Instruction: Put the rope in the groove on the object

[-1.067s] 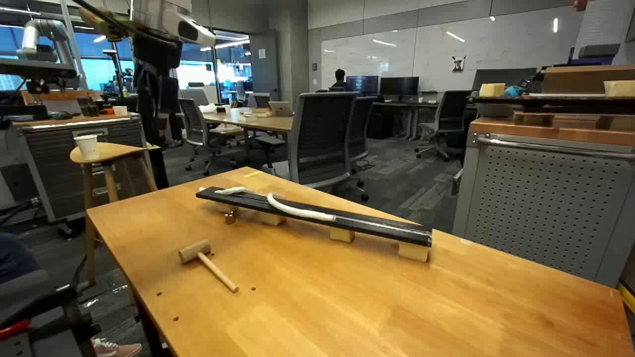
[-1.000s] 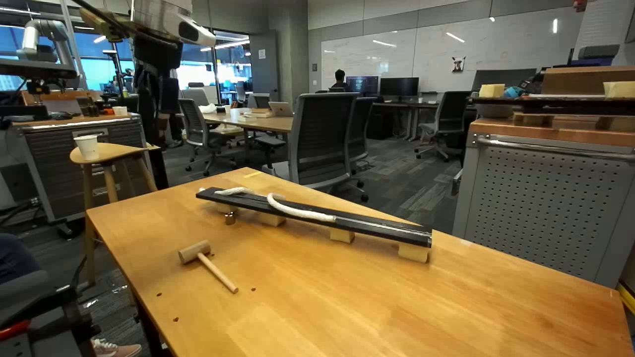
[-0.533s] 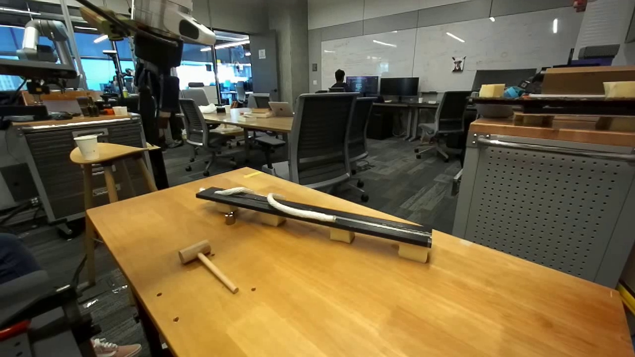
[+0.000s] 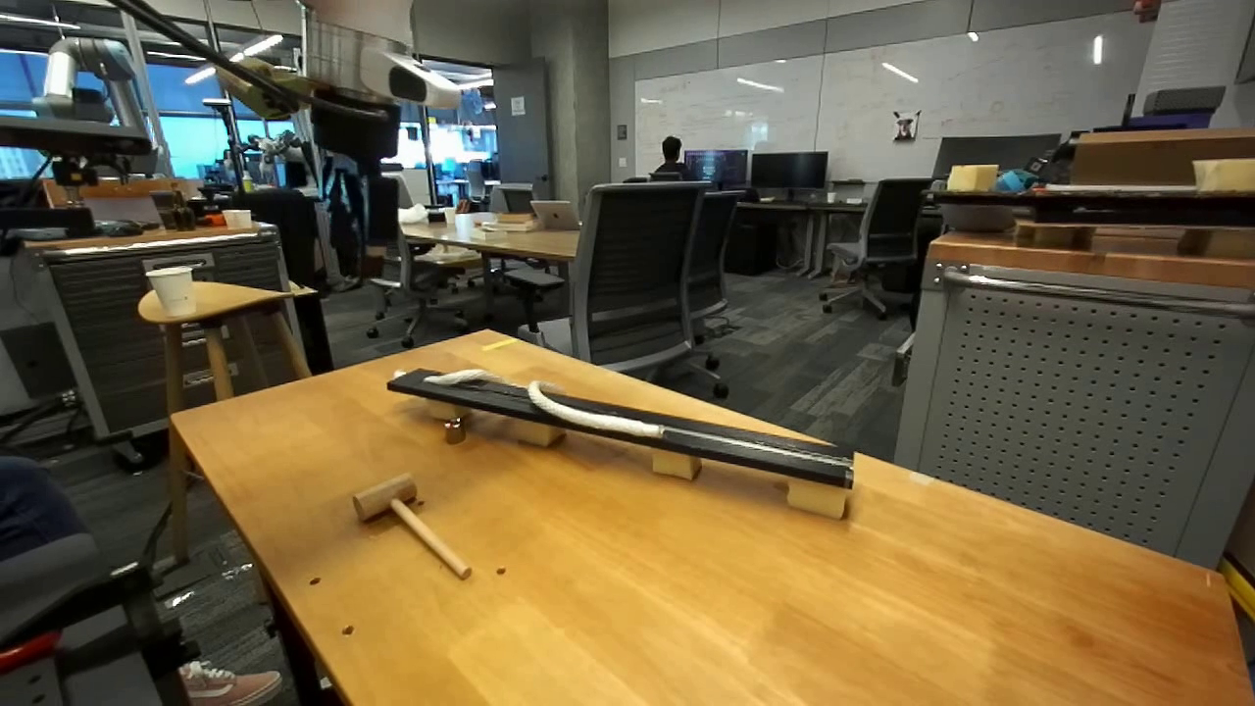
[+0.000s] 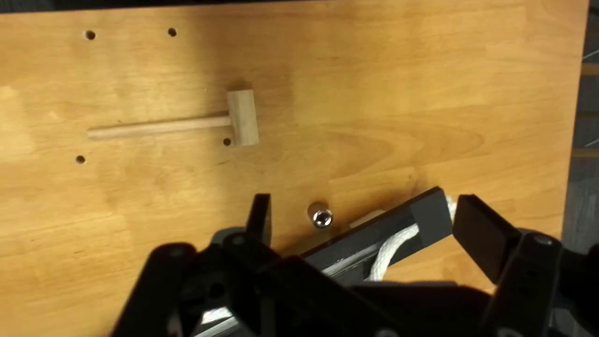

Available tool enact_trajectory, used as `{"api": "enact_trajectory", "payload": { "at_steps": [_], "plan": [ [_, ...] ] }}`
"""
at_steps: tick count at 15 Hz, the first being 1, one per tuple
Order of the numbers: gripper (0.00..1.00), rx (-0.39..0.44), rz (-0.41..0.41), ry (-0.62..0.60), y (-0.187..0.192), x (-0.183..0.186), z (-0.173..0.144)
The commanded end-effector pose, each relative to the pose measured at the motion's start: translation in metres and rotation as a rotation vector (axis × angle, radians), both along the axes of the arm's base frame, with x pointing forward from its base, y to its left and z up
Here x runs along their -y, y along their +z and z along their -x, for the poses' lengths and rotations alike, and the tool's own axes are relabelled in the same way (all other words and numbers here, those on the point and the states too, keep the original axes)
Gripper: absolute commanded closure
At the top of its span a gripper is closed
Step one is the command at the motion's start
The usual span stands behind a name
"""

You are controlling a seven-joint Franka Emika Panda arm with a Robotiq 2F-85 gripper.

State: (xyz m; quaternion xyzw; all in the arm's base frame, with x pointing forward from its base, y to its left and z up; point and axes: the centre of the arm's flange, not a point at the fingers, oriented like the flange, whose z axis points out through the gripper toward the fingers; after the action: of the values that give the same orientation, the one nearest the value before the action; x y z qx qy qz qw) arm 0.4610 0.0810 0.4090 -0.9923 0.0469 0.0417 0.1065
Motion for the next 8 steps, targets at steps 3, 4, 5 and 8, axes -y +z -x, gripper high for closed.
{"api": "enact_trajectory", "payload": {
  "at_steps": [3, 4, 5, 8],
  "plan": [
    [0.00, 0.086, 0.134, -0.134, -0.017, 0.018, -0.041],
    [0.00, 0.090, 0.150, -0.176, -0.021, 0.022, -0.047],
    [0.00, 0.086, 0.158, -0.235, -0.027, 0.026, -0.057],
    [0.00, 0.085, 0.195, -0.363, -0.039, 0.035, -0.077]
  ]
}}
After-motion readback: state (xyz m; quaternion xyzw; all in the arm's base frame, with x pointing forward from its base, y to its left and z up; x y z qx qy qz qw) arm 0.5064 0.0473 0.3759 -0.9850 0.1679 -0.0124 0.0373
